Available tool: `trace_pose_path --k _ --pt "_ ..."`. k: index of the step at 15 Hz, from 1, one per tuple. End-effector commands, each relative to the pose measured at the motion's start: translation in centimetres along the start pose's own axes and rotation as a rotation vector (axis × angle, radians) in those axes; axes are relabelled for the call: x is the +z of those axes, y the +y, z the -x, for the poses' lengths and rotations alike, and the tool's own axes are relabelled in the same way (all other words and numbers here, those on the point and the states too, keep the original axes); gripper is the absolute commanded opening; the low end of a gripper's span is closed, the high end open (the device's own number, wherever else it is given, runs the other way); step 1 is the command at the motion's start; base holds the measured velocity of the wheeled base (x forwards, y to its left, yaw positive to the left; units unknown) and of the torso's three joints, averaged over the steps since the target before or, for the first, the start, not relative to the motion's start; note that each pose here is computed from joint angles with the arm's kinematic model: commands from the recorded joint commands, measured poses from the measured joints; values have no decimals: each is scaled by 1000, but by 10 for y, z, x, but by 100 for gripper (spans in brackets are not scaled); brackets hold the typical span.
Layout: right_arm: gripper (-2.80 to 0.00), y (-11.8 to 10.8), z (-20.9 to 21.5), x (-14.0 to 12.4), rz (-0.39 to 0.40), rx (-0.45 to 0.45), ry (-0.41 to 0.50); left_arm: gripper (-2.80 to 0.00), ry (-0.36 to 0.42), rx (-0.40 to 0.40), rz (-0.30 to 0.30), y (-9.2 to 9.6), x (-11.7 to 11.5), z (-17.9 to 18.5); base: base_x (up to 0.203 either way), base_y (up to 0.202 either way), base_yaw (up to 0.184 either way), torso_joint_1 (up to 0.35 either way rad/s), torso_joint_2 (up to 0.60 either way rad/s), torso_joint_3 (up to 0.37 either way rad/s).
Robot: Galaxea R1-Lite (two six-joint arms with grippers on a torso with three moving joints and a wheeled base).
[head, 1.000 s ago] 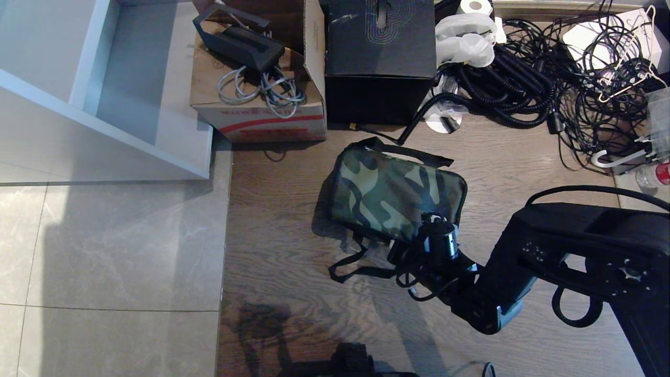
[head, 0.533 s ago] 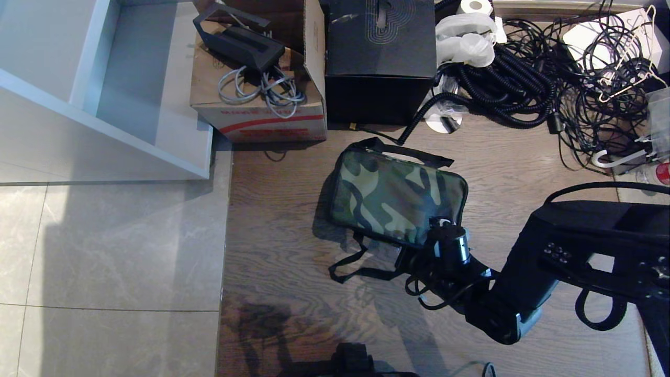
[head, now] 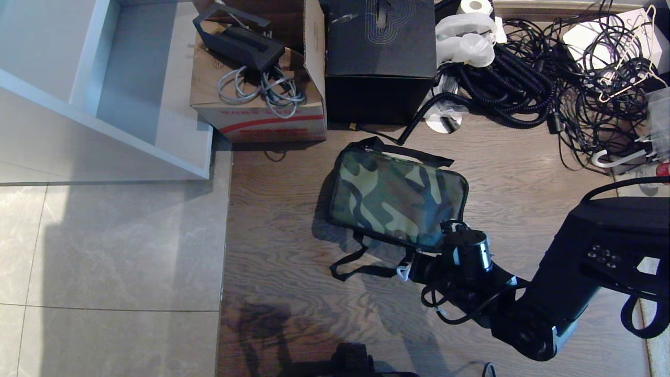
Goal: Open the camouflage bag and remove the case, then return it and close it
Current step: Open the top of the storage box
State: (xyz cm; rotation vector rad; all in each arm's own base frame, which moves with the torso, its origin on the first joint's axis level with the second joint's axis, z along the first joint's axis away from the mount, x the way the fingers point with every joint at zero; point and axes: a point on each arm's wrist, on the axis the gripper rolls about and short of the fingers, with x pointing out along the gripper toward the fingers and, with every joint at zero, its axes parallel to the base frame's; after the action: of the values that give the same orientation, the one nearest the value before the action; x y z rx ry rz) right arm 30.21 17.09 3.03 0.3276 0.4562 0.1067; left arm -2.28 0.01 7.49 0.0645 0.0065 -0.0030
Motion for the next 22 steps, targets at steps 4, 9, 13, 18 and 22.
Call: trace_pose_path --k 4,9,13,18,22 --pt "-280 -20 10 4 -1 -176 -36 -280 0 0 0 0 0 0 0 0 0 0 0 0" --pt "-280 -58 5 19 -11 -310 29 -280 0 0 0 0 0 0 0 0 0 0 0 0" --pt "-280 -106 2 39 37 -396 72 -280 0 0 -1 0 0 0 0 0 0 0 0 0" --pt "-280 -109 -9 58 42 -377 20 -280 0 0 0 0 0 0 0 0 0 0 0 0" --pt "-280 -86 -6 43 65 -323 49 -280 0 0 -1 0 0 0 0 0 0 0 0 0"
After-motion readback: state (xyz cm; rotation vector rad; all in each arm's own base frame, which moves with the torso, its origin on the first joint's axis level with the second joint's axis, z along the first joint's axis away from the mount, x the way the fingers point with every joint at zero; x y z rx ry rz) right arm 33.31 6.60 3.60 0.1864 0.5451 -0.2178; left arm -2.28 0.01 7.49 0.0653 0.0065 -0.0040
